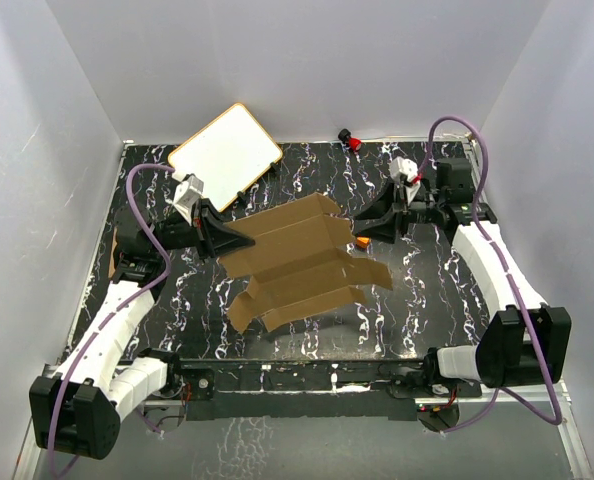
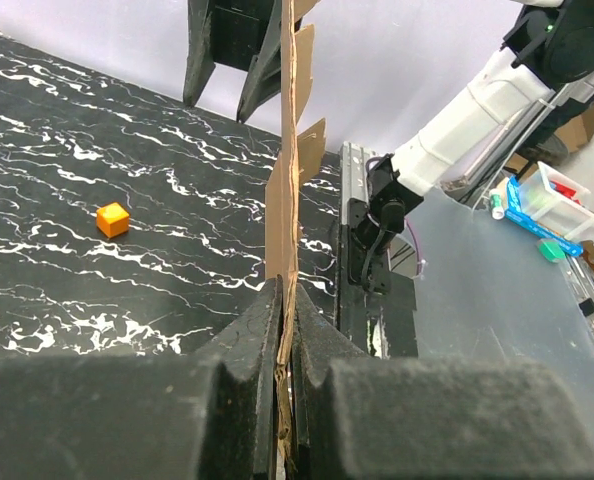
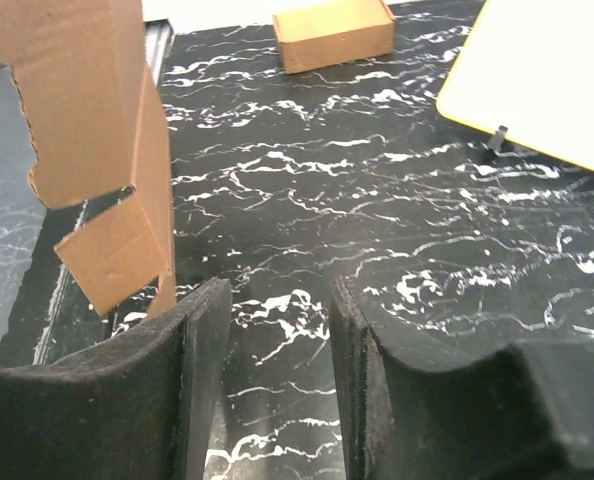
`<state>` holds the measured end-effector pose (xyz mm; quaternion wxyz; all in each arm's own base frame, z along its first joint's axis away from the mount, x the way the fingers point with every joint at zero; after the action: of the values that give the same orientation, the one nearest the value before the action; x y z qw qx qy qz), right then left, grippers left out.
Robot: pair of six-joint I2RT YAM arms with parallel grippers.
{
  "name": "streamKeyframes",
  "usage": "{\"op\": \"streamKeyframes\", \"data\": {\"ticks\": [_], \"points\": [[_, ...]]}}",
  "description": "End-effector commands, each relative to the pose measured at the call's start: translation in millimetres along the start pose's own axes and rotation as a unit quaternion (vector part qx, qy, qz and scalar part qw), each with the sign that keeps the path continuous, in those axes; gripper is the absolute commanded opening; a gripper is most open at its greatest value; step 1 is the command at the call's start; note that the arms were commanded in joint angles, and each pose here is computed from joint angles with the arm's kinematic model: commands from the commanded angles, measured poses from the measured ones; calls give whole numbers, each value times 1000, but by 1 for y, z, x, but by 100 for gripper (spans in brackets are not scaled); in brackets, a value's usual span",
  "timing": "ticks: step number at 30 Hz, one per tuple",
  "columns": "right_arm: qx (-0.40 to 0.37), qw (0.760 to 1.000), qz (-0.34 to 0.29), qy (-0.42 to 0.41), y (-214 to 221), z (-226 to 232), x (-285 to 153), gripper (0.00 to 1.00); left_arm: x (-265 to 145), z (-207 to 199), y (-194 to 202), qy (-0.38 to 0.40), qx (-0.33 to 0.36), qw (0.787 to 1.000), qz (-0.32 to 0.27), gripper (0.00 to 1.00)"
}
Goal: Fold the paper box
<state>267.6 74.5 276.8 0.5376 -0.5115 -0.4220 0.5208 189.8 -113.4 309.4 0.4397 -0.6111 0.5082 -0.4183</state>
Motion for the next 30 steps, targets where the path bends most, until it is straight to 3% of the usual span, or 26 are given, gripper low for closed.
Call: {"op": "streamKeyframes", "data": {"ticks": [1,30], "points": [[-92,994,-14,-56,-23,13,14,50,0,-7,-14,25,32,999,-1,0],[-71,986,-22,-151,-11,46,49,56,7,-6,-20,34,39,999,-13,0]]}}
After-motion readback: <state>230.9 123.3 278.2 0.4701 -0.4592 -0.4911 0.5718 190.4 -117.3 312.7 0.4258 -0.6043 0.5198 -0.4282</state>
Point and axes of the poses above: each gripper's point midway between its finger pads, its own x axis out along the fingers, its own z axis along the line the jaws close on, y = z × x, the point moved 10 cm from there along -x, back along the fingers, and after that the axes turned 3 degrees about x, right-handed, at the moved point
